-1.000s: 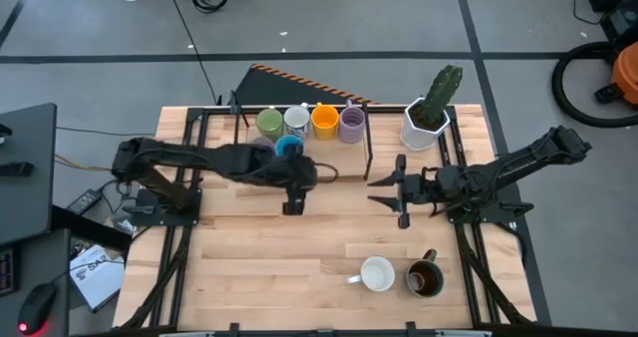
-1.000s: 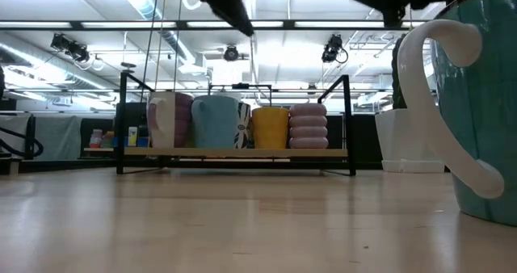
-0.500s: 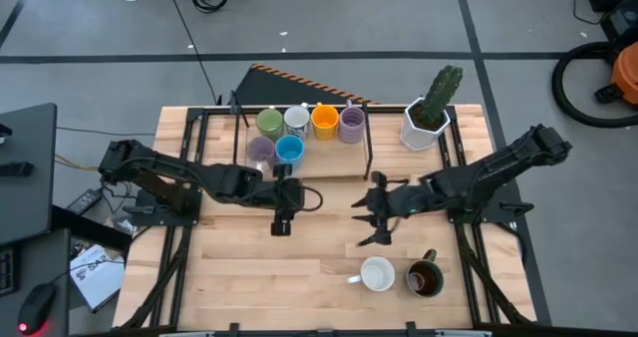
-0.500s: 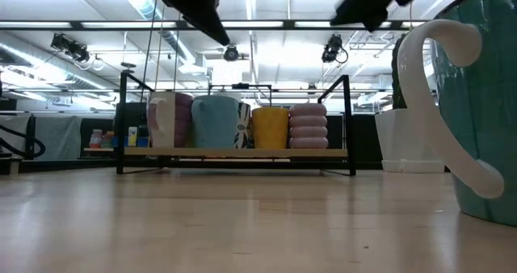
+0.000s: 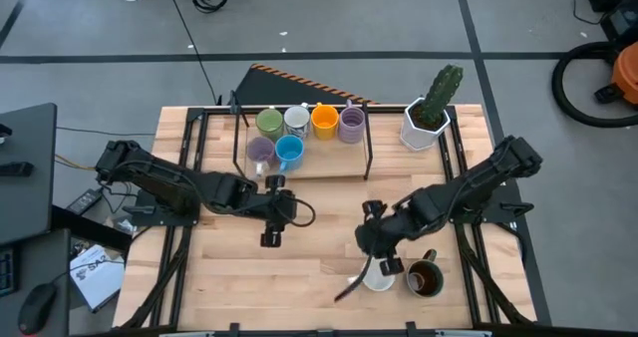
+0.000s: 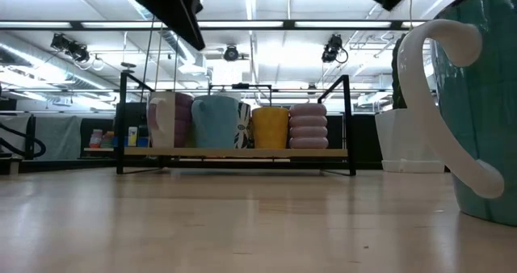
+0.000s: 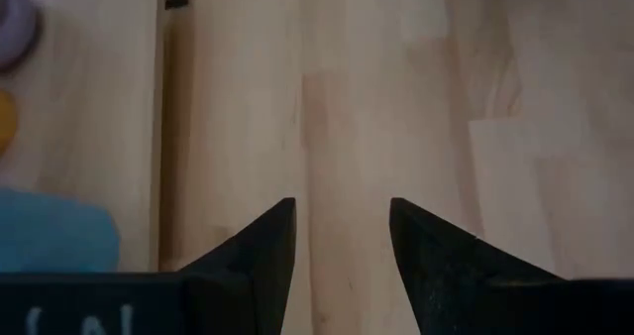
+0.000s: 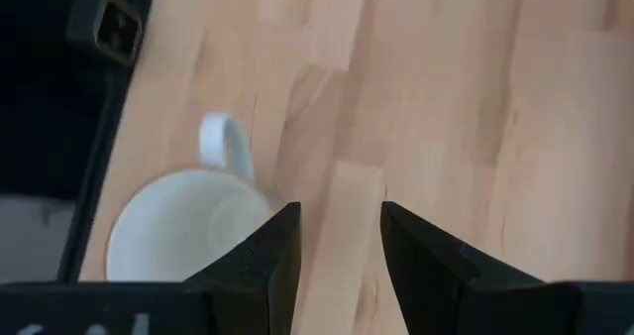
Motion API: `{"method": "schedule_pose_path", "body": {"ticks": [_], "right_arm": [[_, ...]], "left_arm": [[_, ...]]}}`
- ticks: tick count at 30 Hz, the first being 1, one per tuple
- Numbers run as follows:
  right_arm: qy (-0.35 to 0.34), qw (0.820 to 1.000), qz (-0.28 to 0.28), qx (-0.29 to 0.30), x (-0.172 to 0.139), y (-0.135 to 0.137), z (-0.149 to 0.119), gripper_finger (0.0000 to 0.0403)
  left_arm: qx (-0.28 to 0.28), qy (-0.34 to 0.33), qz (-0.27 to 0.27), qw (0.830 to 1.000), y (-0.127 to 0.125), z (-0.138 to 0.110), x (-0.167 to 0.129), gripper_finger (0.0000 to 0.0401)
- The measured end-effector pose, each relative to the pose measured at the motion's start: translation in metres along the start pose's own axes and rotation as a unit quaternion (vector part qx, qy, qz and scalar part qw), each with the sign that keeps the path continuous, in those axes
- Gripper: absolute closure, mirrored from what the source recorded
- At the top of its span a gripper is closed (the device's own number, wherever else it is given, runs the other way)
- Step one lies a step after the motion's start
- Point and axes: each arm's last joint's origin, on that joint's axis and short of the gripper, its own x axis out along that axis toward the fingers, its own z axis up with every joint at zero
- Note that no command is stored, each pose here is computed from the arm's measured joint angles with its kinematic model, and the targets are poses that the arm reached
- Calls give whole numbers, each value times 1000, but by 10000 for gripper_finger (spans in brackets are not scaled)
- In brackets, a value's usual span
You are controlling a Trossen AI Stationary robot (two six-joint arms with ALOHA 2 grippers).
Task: Place coffee mugs
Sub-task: Put the dark green mug on the shelf aligned with the yellow mug
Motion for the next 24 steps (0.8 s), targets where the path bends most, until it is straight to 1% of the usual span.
{"method": "schedule_pose_path", "body": {"ticks": [4,6,10,13,19,21,24], "right_arm": [[54,998,-8,-15,8,14,6,257],[81,997,-15,-11,14,16,6,257],[116,993,-10,-2,25,19,4,252],[131,991,0,-1,31,20,3,237],[129,992,4,4,33,21,4,200],[124,992,5,6,37,21,6,198],[136,991,12,10,46,21,5,203]], "left_arm": [[-20,-14,-3,1000,2,0,-12,229],[-29,-26,1,999,5,0,-21,229],[-49,-54,0,997,10,0,-37,229],[-66,-69,-1,995,13,-1,-47,229],[-76,-62,1,995,13,-5,-53,229],[-79,-67,1,995,12,-5,-54,229],[-82,-65,1,995,10,-5,-55,229]]}}
